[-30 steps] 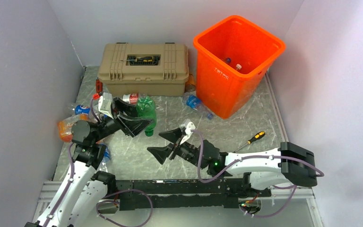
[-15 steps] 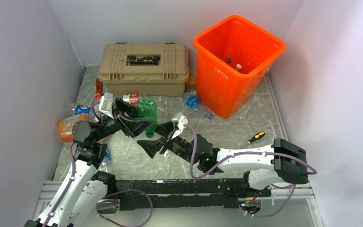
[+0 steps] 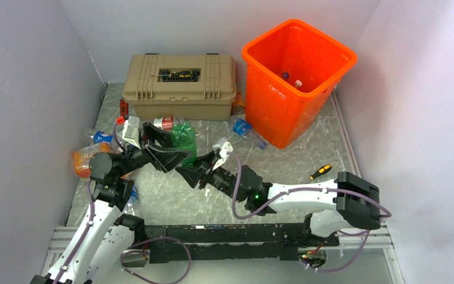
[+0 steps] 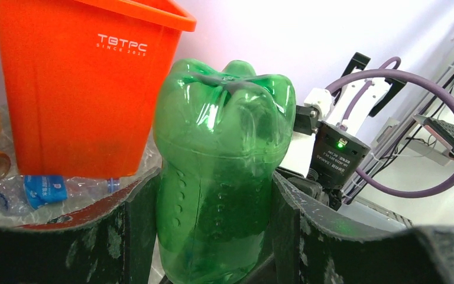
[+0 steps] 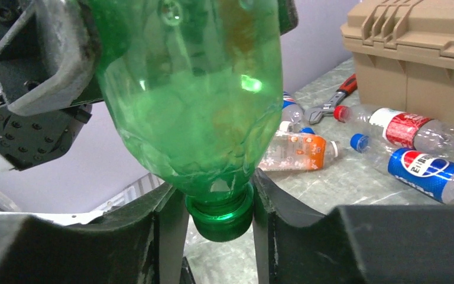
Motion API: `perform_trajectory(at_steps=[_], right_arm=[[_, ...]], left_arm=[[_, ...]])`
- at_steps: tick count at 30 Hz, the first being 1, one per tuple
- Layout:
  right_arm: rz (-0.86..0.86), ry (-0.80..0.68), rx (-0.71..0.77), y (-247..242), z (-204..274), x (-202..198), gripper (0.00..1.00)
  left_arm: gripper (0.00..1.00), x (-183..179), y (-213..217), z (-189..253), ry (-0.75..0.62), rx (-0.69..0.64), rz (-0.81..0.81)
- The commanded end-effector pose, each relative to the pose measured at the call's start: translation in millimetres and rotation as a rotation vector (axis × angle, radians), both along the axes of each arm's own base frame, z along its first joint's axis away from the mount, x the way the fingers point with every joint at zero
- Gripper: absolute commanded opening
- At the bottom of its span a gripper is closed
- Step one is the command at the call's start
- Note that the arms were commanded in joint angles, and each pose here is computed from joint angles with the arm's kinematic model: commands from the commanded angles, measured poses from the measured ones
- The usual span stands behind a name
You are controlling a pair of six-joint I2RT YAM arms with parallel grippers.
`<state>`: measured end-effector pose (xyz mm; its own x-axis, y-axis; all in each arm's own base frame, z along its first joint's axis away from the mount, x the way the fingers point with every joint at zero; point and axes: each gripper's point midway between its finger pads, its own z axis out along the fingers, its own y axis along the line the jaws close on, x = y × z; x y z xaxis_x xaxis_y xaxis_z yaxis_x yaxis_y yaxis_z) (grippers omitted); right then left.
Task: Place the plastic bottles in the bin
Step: Place the plastic bottle in the trash bin.
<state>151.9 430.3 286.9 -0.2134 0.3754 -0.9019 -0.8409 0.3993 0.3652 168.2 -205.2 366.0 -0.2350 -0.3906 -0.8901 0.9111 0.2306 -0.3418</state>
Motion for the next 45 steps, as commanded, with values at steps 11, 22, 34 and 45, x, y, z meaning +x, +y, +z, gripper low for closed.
perform_trajectory(at_steps=[11, 22, 34, 45], right_arm=[[-0.008, -0.02, 0.076, -0.7, 30.8, 2.4, 0.0], [-0.24, -0.016, -0.179, -61.2, 3.0, 27.5, 0.0], [-0.571, -0.184, -0.304, -164.7, 123.7, 52.3, 0.0], [-1.02, -0.192, -0.193, -301.2, 265.6, 119.3, 0.0]], left_arm=[[0.67, -6.9, 1.0, 4.5, -0.034, 0.0, -0.013], [0.99, 14.2, 29.2, 7.8, -0.032, -0.008, 0.278], [0.99, 30.5, 43.7, 3.8, -0.01, 0.036, 0.404], [0.99, 56.2, 46.2, -15.4, 0.104, 0.081, 0.452]])
